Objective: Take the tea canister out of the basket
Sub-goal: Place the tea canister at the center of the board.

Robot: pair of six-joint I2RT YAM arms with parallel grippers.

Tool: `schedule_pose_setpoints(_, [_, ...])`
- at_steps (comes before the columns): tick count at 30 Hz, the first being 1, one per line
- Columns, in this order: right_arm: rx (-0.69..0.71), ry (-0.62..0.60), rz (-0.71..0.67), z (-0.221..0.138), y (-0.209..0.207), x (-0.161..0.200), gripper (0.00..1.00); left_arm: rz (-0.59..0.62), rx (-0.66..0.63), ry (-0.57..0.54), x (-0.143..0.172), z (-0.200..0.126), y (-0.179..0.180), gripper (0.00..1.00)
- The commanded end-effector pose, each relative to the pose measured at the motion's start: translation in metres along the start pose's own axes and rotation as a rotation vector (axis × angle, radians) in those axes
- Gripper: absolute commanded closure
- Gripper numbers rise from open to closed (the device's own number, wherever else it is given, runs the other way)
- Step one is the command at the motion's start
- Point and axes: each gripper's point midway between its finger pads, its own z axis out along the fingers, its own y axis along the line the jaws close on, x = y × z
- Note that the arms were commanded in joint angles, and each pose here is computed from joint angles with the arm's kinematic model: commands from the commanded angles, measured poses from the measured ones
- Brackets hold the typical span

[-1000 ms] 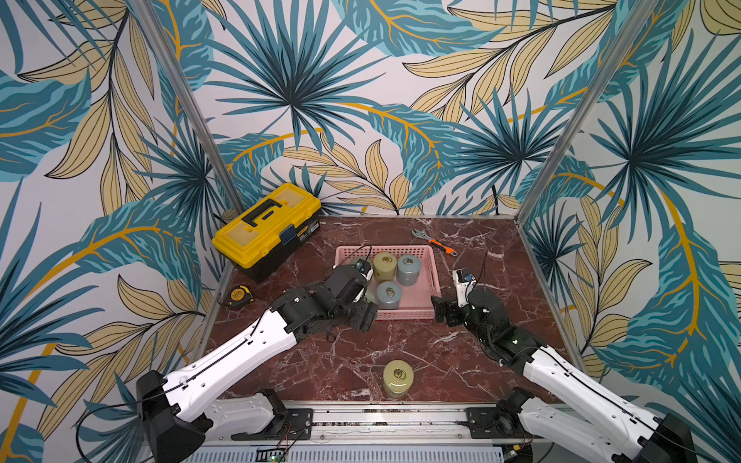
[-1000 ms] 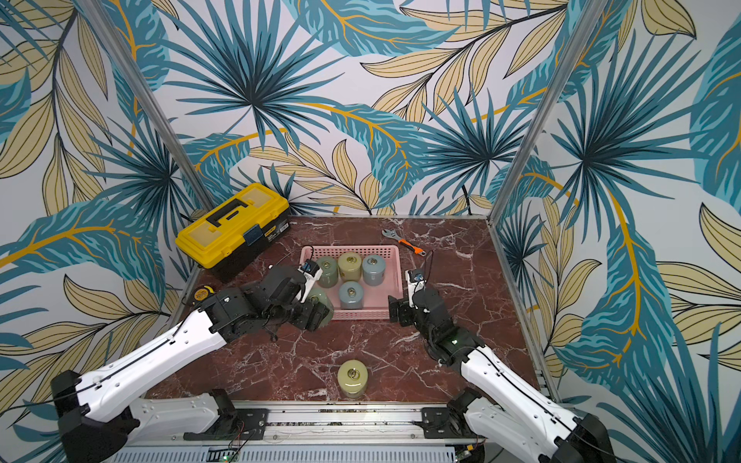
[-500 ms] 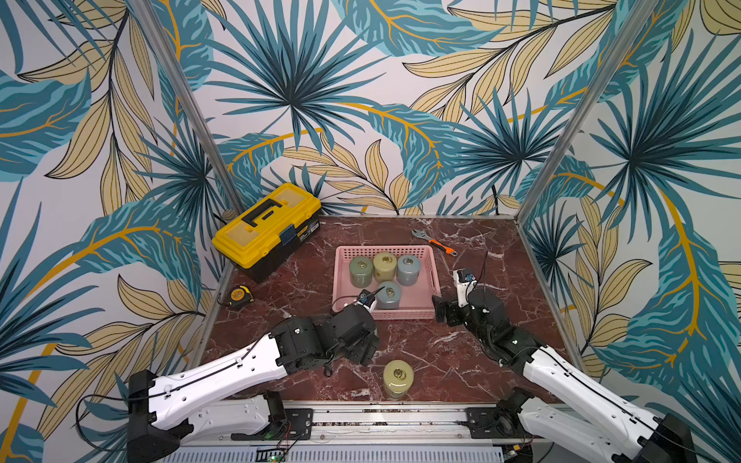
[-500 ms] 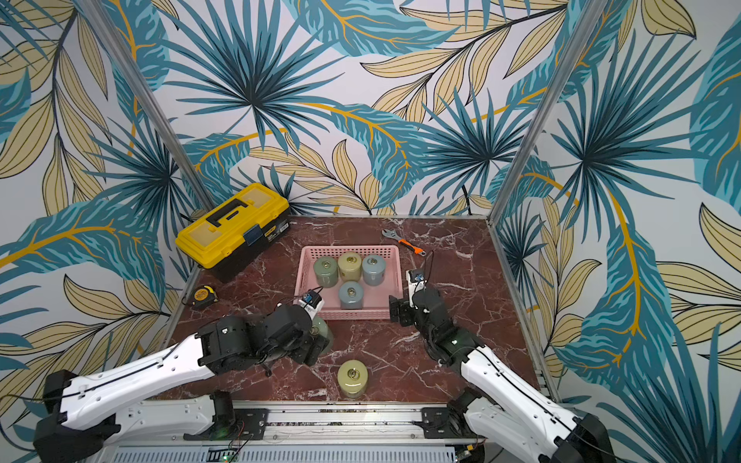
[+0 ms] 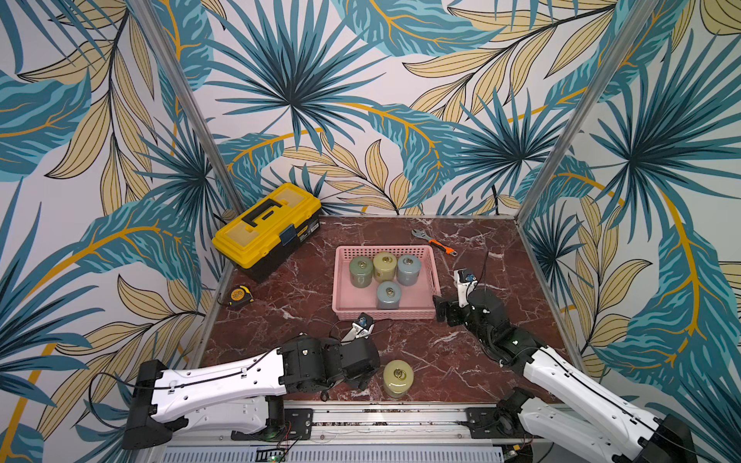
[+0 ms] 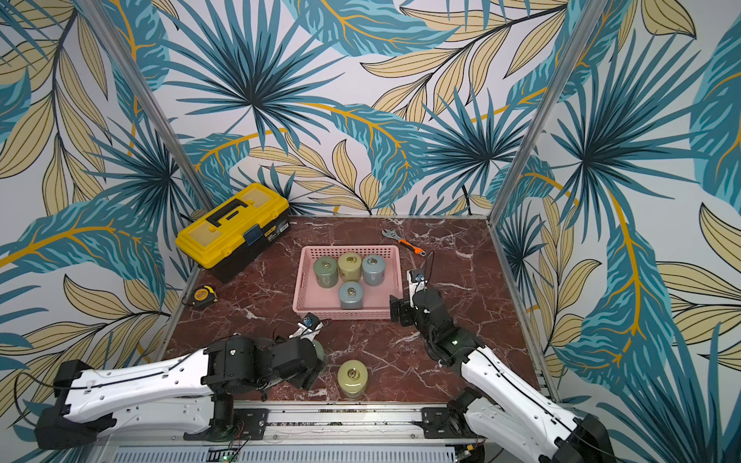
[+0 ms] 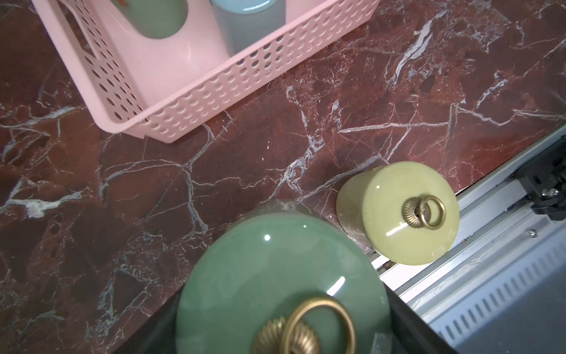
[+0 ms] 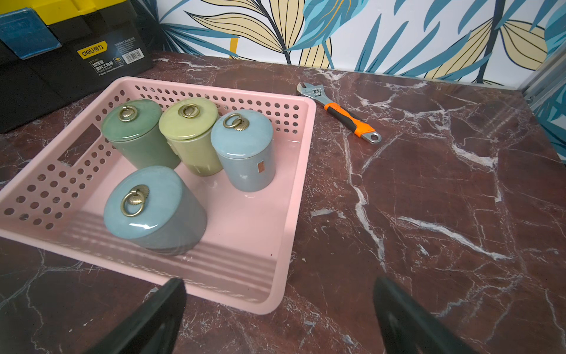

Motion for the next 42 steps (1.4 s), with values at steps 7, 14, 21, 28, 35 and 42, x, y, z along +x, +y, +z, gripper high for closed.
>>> schedule_pose_setpoints(7, [0.015, -0.01, 0.014, 0.0, -0.004, 0.002, 0.01, -0.026, -0.021, -0.012, 0.017, 0.018, -0.011, 0.6])
schedule_pose_setpoints(14, [0.014, -0.008, 0.013, 0.0, -0.004, 0.002, 0.01, -0.019, -0.014, 0.01, 0.028, 0.033, -0.021, 0.61])
schedule_pose_setpoints(21, [0.013, -0.008, 0.013, 0.0, -0.004, 0.003, 0.01, -0.031, -0.04, 0.024, 0.04, 0.042, -0.015, 0.6])
schedule_pose_setpoints(28, [0.013, -0.005, 0.013, 0.001, -0.003, 0.003, 0.01, -0.049, -0.044, 0.022, 0.047, 0.049, -0.011, 0.6])
schedule_pose_setpoints(35, [0.011, -0.003, 0.011, 0.0, -0.003, 0.003, 0.01, -0.068, -0.035, 0.016, 0.051, 0.058, -0.012, 0.6])
schedule_pose_setpoints(42, [0.004, -0.001, 0.011, 0.0, -0.002, 0.004, 0.01, -0.059, -0.053, 0.03, 0.055, 0.062, -0.01, 0.48])
